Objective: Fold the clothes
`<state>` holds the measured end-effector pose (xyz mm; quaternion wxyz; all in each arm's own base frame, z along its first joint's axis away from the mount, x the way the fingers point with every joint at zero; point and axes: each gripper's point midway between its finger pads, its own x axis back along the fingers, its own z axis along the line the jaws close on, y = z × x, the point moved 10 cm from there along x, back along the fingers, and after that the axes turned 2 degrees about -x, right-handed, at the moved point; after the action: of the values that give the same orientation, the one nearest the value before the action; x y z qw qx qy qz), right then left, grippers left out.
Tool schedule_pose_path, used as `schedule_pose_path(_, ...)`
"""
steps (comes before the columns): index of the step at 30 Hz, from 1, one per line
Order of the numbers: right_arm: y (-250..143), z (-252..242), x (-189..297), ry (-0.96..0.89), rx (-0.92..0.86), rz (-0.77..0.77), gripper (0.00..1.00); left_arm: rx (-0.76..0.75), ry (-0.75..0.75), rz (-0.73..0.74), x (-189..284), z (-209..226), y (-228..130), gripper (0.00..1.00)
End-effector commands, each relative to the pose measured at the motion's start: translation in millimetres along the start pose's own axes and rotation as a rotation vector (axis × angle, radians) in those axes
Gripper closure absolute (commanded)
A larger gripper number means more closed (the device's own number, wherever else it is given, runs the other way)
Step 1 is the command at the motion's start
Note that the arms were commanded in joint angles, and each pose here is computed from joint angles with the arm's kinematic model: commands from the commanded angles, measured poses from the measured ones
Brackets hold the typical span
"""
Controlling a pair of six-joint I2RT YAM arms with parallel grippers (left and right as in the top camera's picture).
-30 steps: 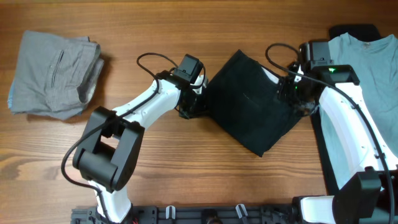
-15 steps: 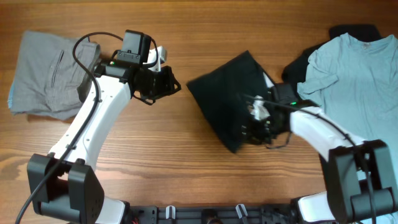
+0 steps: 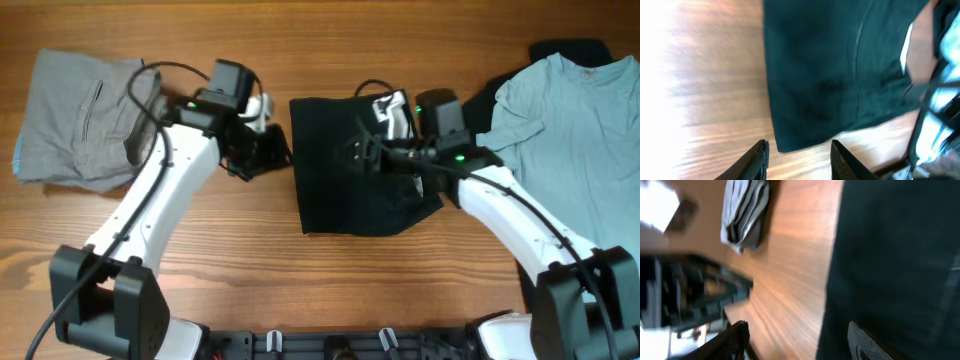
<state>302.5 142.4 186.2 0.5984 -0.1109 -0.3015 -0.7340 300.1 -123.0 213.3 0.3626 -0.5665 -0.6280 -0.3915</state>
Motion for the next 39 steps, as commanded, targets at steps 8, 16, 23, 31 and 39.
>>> schedule_pose_path(8, 5, -57, 47, -0.655, -0.041, -0.130, 0.69, 0.095, -0.019, 0.182, -61, -16, -57, 0.64)
schedule_pose_path(16, 43, -3, 95, -0.632, 0.110, -0.141, 0.80, 0.424, -0.016, 0.131, -112, 0, -71, 0.96)
schedule_pose_path(23, 27, 12, 104, -0.562, 0.081, -0.074, 0.75, 0.604, 0.100, 0.099, -125, 60, -46, 0.96)
schedule_pose_path(31, 28, 13, 70, -0.521, 0.255, -0.055, 0.73, 0.463, 0.012, -0.245, -22, 121, 63, 0.96)
schedule_pose_path(39, 52, -25, 61, -0.643, 0.135, -0.139, 0.75, 0.168, -0.007, 0.000, -3, 29, 44, 0.75)
